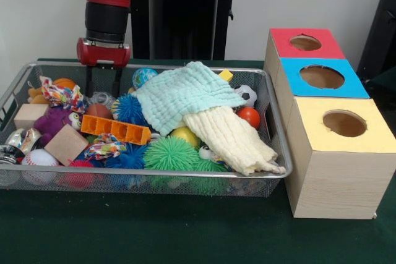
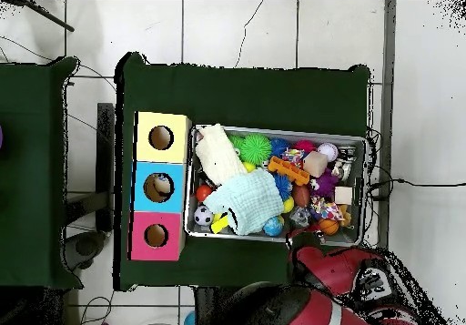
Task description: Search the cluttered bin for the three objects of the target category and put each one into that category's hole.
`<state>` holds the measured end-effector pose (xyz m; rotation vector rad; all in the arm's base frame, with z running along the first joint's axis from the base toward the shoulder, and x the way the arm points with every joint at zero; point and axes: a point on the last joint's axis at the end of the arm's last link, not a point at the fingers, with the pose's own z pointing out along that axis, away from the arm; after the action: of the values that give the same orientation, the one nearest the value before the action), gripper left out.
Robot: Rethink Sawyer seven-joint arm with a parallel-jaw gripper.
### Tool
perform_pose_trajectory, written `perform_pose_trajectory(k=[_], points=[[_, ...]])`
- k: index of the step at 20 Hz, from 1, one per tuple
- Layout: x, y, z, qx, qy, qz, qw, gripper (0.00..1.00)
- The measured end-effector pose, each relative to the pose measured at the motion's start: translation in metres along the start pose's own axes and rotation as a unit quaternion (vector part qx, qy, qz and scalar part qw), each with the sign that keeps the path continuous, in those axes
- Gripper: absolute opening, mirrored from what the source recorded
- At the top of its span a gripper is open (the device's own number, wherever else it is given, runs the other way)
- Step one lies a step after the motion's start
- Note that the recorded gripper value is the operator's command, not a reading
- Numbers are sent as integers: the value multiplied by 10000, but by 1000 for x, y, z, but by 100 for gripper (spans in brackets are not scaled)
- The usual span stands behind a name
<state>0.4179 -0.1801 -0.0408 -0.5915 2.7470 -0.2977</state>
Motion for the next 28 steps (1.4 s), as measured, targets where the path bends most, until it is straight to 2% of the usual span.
perform_pose_trajectory(k=[7,28], points=[[3,-2,0,33,35,1,10000,100],[2,-8,6,142,-139,35,9998,100]])
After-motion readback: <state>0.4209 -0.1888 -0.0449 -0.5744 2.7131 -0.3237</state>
